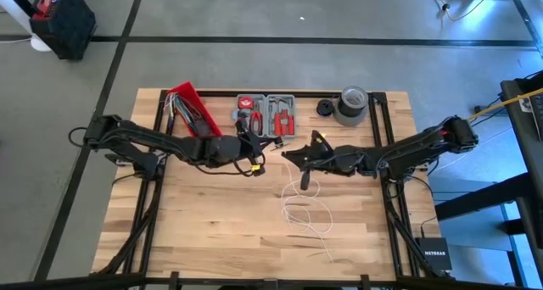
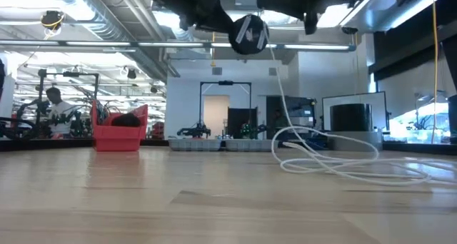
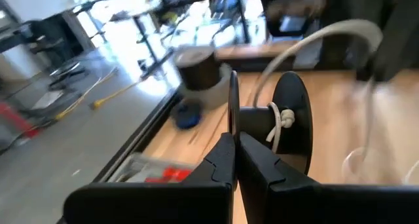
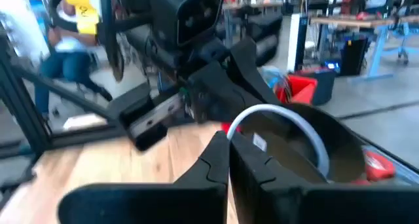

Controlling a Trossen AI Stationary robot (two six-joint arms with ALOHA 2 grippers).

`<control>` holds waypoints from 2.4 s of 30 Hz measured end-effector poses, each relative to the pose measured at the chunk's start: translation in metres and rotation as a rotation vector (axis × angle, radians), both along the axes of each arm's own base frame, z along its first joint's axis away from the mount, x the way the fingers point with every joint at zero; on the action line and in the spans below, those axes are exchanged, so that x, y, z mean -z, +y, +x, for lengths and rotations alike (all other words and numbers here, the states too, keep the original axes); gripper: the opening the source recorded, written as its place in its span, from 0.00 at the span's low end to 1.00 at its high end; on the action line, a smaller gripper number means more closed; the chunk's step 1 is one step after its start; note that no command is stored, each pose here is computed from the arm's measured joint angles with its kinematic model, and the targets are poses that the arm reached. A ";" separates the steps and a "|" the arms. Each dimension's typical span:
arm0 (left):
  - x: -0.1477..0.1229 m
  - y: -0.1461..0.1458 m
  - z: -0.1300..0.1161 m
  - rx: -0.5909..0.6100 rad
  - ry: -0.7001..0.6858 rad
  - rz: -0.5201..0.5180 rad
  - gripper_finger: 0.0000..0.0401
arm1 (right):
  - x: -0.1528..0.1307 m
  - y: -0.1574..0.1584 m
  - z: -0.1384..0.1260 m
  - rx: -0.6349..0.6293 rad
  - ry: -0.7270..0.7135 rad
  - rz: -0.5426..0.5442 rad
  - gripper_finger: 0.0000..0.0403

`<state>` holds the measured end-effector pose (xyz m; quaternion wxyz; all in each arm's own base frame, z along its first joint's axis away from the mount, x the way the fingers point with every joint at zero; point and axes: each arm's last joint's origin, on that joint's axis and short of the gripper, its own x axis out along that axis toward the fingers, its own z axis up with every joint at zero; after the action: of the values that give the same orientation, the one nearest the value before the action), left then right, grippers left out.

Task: Coil cords
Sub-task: Coil the white wire into the spool

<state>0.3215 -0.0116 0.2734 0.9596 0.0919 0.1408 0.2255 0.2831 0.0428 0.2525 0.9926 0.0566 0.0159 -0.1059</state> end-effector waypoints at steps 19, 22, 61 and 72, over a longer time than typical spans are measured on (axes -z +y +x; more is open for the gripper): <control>-0.003 -0.004 0.006 0.035 -0.100 -0.051 0.00 | 0.043 0.005 0.044 0.112 0.319 -0.160 0.02; -0.005 -0.008 0.002 0.053 -0.090 -0.052 0.00 | 0.048 0.003 0.041 0.184 0.390 -0.197 0.02; -0.013 -0.013 -0.005 0.073 -0.078 -0.032 0.00 | 0.108 0.000 0.003 0.066 0.307 -0.153 0.45; -0.013 -0.013 -0.005 0.074 -0.072 -0.031 0.00 | 0.114 -0.006 0.033 0.047 0.289 -0.157 0.39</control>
<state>0.3164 -0.0247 0.2860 0.9730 0.0741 0.1061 0.1910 0.3156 0.0370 0.1385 0.9787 -0.0368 0.1487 -0.1370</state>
